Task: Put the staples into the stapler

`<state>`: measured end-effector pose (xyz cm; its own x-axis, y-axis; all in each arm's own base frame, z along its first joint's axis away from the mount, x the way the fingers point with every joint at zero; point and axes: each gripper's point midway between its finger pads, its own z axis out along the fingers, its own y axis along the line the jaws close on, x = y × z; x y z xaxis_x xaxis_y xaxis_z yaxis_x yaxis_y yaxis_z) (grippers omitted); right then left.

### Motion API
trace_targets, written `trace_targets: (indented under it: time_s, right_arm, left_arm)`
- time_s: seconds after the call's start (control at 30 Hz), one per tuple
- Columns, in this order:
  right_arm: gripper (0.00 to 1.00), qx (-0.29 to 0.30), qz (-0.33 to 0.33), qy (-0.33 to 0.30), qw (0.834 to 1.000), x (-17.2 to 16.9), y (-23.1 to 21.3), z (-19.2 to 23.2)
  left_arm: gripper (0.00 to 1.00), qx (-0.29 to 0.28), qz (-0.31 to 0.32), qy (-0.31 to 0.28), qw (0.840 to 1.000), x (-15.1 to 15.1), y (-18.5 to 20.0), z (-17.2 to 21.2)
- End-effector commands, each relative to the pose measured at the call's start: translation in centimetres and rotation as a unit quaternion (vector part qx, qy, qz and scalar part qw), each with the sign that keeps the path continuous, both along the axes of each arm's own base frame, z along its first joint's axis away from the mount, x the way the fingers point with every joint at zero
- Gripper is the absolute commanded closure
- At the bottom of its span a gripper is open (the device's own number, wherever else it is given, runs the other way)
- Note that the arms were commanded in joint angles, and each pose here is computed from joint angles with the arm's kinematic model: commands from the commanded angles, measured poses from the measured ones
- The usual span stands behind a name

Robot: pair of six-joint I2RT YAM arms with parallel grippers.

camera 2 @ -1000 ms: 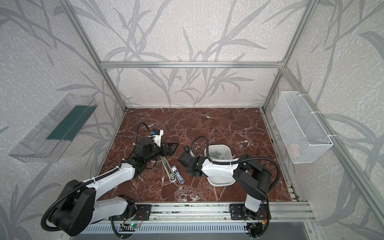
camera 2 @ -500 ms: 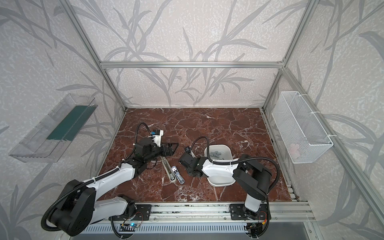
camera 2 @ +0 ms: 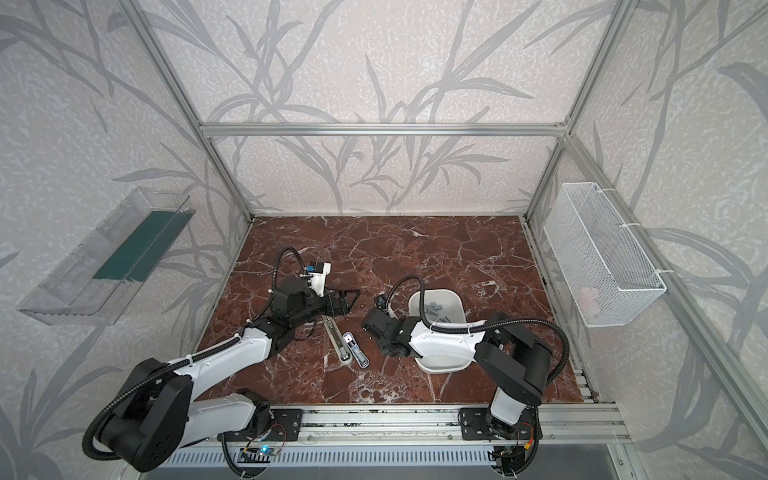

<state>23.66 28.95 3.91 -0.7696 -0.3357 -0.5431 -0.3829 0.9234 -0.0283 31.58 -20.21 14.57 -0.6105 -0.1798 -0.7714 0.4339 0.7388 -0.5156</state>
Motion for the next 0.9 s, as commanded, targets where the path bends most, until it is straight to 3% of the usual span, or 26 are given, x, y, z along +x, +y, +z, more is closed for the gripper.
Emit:
trace_targets:
  time_s: [0.0,0.3,0.57,0.87]
  right_arm:
    - [0.80,0.001,-0.005,0.007,1.000,-0.7,-0.6,0.2]
    - [0.72,0.016,-0.003,-0.019,1.000,-0.2,-0.6,2.5]
    - [0.72,0.020,-0.015,-0.050,0.998,0.5,-1.2,4.0]
    - [0.74,-0.010,-0.020,-0.026,0.999,1.2,-0.7,2.2]
  left_arm:
    - [0.01,-0.005,-0.027,-0.019,0.999,-0.2,-1.0,0.4]
    - [0.03,-0.002,-0.086,-0.011,0.996,-0.8,-3.6,-0.5]
    - [0.09,-0.031,-0.111,0.032,0.993,-0.6,-5.7,-2.9]
    - [0.10,-0.058,-0.142,0.056,0.987,-0.8,-7.4,-4.2]
